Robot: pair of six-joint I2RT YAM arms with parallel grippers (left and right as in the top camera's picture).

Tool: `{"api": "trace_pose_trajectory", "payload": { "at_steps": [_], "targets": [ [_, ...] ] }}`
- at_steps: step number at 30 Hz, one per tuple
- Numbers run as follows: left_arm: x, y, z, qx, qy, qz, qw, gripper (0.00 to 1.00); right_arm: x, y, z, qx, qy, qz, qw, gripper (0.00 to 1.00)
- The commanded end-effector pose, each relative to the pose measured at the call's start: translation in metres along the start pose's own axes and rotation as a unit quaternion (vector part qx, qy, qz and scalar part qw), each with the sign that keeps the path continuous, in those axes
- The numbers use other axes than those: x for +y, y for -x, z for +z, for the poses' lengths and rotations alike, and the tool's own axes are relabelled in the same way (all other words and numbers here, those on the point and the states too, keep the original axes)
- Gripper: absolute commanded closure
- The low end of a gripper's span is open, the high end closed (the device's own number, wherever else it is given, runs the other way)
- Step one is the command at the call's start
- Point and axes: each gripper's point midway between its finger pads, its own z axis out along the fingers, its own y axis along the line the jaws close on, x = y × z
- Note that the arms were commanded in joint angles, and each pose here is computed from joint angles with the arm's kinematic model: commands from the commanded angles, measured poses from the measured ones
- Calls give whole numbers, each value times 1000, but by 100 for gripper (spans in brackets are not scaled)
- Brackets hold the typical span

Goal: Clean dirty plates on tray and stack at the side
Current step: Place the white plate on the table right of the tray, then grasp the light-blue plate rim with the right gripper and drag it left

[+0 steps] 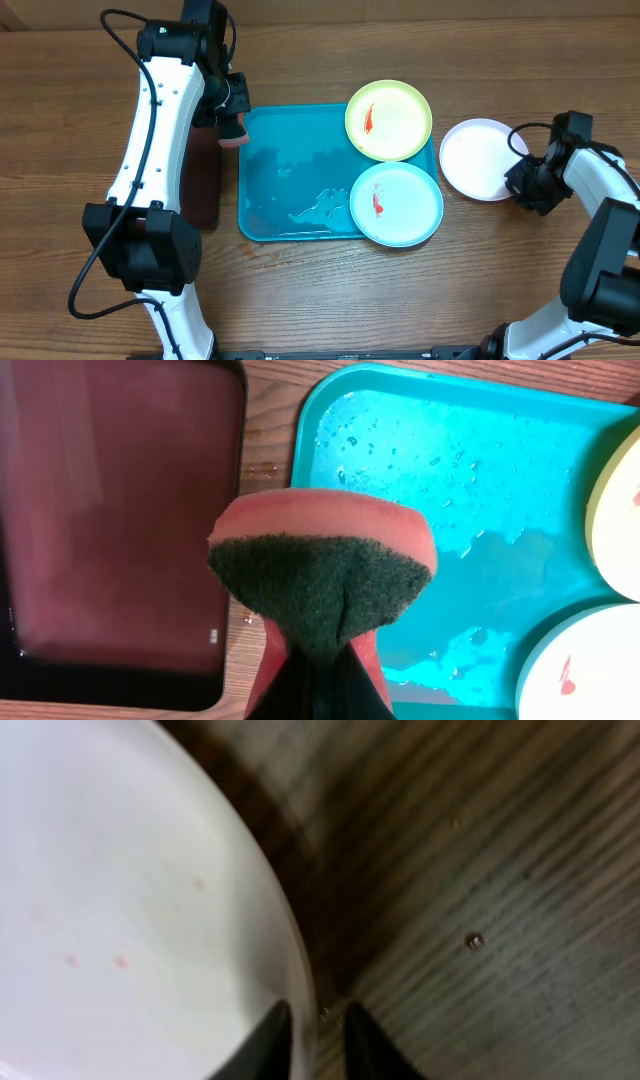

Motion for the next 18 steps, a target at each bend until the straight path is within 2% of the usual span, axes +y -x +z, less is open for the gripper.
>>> {"api": "trace_pose_trajectory", "payload": {
  "at_steps": [1, 10, 18],
  "targets": [
    [-7, 2, -10, -12, -11, -2, 1000, 96, 14, -4, -15, 10, 33, -18, 999, 75],
    [-8, 2, -10, -11, -15, 6, 1000, 96, 57, -37, -86, 66, 135, -133, 980, 67],
    [-14, 2, -10, -14, -17, 12, 1000, 96, 74, -97, -71, 113, 104, -240, 959, 64]
  ]
}}
